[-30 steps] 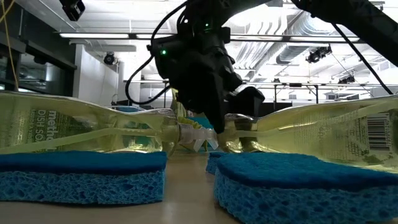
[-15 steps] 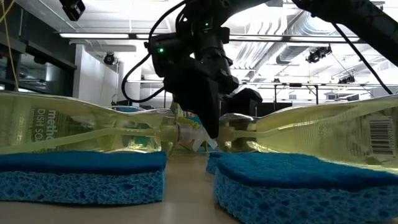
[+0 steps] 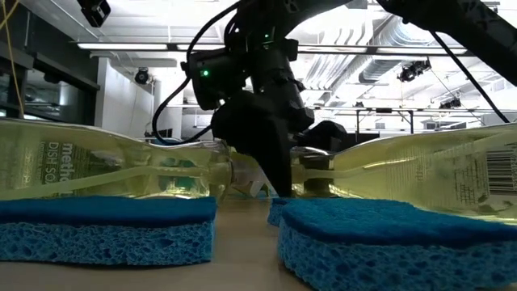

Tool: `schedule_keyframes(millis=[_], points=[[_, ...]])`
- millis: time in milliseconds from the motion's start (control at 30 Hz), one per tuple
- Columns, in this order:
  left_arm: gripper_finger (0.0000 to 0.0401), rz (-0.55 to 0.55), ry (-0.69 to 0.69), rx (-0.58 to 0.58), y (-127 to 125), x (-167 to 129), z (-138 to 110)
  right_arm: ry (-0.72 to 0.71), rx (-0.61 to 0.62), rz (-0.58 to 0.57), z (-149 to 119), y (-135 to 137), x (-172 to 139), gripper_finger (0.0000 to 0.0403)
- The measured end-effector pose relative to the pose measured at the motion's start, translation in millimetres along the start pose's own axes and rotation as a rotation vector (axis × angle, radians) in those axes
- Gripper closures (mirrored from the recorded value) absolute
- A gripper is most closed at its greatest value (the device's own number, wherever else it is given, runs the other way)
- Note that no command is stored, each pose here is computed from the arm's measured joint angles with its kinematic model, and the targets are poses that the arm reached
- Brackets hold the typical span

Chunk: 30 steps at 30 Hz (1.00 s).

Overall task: Pick & Place Kitchen Sink Supplies
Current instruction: Put the yellow soap dispenser into the blue bin

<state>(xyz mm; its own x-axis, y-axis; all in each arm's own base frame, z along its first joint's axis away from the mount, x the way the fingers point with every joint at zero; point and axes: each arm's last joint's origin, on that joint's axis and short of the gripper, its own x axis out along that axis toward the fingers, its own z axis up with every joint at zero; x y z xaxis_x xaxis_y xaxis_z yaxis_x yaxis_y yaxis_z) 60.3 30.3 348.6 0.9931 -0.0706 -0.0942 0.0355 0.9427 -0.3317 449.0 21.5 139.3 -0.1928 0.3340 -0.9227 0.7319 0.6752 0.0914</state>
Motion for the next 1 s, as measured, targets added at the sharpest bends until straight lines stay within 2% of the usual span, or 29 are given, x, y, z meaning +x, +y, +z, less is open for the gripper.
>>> schedule_keyframes(millis=[467, 1000], points=[[0.0213, 0.000, 0.000, 0.000, -0.1, 0.0, 0.1, -0.012, 0.025, -0.010, 5.8, -6.2, -2.8, 0.0121], [0.0213, 0.000, 0.000, 0.000, -0.1, 0.0, 0.1, 0.121, 0.051, 0.077, 1.8, -6.9, -4.0, 0.0091]])
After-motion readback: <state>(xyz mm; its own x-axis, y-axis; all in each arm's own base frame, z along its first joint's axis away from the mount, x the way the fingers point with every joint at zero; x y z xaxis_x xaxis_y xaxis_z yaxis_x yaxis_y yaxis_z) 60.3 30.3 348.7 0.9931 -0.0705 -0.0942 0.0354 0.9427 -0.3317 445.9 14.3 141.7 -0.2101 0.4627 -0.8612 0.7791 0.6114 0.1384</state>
